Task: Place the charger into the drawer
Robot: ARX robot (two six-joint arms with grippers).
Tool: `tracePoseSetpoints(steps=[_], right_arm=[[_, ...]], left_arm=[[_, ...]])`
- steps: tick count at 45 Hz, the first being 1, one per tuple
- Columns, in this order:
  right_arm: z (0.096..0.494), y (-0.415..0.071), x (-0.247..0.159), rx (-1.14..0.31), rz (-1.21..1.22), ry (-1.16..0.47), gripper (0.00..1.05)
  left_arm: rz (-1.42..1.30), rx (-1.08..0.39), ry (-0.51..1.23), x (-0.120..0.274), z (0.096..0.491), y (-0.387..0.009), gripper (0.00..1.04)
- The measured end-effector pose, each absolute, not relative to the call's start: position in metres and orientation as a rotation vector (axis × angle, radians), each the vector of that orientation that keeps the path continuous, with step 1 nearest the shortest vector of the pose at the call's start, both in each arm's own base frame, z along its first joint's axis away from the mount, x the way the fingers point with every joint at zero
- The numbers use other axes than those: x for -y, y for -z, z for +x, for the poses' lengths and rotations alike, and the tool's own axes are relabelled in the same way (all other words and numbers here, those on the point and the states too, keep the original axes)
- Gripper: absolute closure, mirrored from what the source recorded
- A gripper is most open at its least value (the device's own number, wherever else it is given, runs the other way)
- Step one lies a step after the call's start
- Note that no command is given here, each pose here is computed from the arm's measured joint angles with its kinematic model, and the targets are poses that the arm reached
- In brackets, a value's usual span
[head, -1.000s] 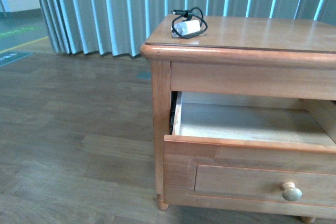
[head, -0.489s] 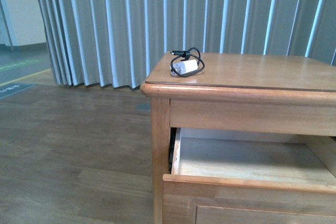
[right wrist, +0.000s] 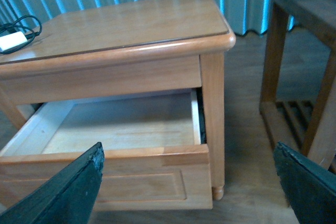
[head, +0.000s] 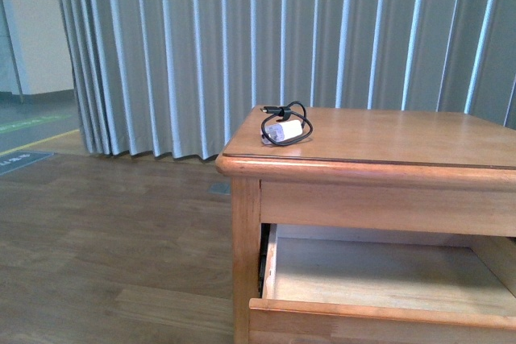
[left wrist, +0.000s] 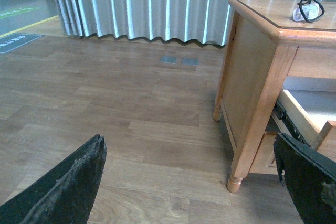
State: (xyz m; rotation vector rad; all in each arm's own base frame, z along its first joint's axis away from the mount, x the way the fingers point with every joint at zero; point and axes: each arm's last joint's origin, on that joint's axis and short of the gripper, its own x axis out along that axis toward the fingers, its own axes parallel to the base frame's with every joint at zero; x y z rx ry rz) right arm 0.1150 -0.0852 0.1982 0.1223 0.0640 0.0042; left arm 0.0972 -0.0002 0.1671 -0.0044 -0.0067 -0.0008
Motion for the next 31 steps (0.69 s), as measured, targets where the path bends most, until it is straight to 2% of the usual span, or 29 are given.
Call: tracePoseSetpoints(steps=[3,13,19,21,26,28,31], right_arm=[[0.114,-0.195,0.08,-0.026,0.064,0.033,0.21],[0.109,-0.183,0.04,-0.008,0.01,0.023,0.73],[0.102,-0.178,0.03,-0.026,0.011,0.008,0.92],[0.1,-0.176,0.029,-0.025,0.01,0.008,0.89],[0.098,-0.178,0.027,-0.003,0.001,0.001,0.71],[0.098,-0.177,0.027,-0.005,0.001,0.001,0.6],[0.098,-0.177,0.027,-0.005,0.001,0.001,0.52]], left_arm=[[-0.004,0.007,0.0,0.0,0.097,-0.167,0.06],[-0.004,0.007,0.0,0.0,0.097,-0.167,0.06],[-0.004,0.007,0.0,0.0,0.097,-0.167,0.06],[-0.004,0.007,0.0,0.0,0.097,-0.167,0.06],[-0.004,0.007,0.001,0.0,0.097,-0.167,0.06],[-0.004,0.007,0.0,0.0,0.097,-0.167,0.06],[-0.004,0.007,0.001,0.0,0.097,-0.167,0.06]])
